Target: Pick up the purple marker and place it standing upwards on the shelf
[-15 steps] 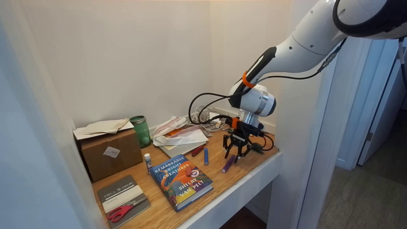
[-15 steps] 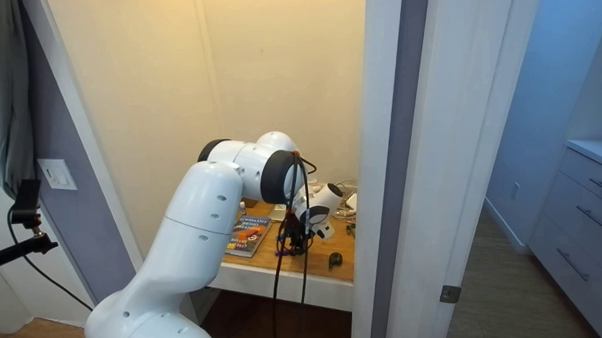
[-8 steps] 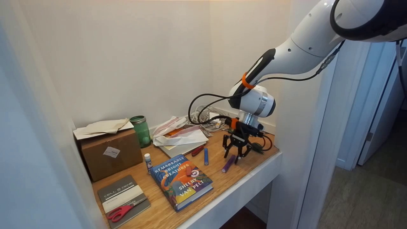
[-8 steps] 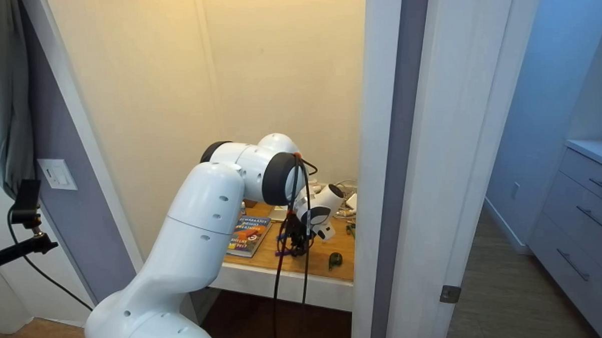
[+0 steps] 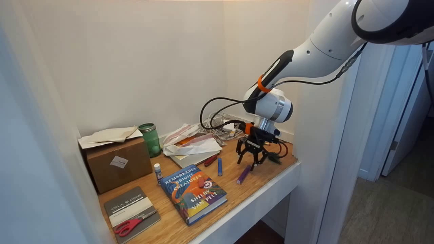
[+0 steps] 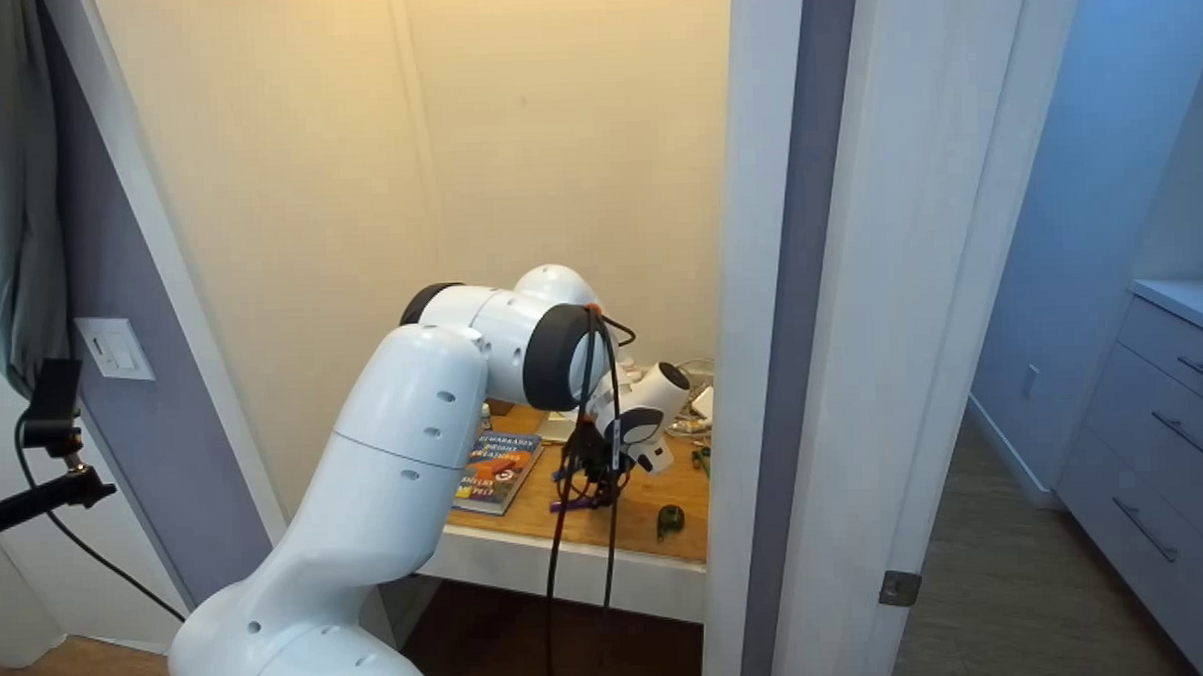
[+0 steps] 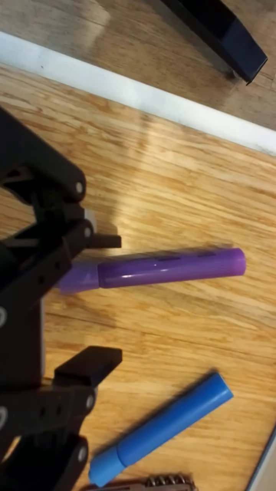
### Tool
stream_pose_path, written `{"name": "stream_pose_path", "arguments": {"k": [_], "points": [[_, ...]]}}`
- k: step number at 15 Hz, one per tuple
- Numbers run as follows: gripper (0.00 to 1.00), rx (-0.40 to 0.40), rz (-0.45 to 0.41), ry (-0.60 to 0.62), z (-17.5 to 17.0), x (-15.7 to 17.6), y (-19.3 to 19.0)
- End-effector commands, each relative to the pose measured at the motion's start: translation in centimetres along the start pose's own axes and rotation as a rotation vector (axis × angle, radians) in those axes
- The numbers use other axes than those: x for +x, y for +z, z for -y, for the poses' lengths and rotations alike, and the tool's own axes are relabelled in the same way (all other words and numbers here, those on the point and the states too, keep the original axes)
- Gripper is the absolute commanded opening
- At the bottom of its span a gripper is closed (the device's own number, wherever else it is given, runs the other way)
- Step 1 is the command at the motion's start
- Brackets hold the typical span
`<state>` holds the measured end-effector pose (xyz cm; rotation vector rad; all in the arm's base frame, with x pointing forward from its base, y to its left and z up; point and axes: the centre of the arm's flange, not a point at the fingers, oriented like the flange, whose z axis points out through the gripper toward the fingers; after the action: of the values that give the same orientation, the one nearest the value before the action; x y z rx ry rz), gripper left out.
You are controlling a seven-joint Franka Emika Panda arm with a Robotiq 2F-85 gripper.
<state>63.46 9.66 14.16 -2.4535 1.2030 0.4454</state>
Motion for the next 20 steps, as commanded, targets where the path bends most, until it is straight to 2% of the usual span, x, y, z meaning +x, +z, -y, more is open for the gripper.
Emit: {"name": "stream_pose_path", "arguments": {"k": [1, 5, 7, 8, 11, 20], "points": [[0.35, -0.021, -0.013, 0.03, 0.6, 0.5, 0.3], [0.06, -0.029, -0.013, 0.052, 0.4, 0.8, 0.5], [0.0, -0.035, -0.011, 0.057, 0.4, 0.8, 0.5], [0.04, -0.036, -0.012, 0.058, 0.4, 0.8, 0.5], [0.04, -0.03, -0.021, 0.06, 0.5, 0.5, 0.1], [0.04, 0.019, -0.154, 0.05, 0.8, -2.6, -3.7]]}}
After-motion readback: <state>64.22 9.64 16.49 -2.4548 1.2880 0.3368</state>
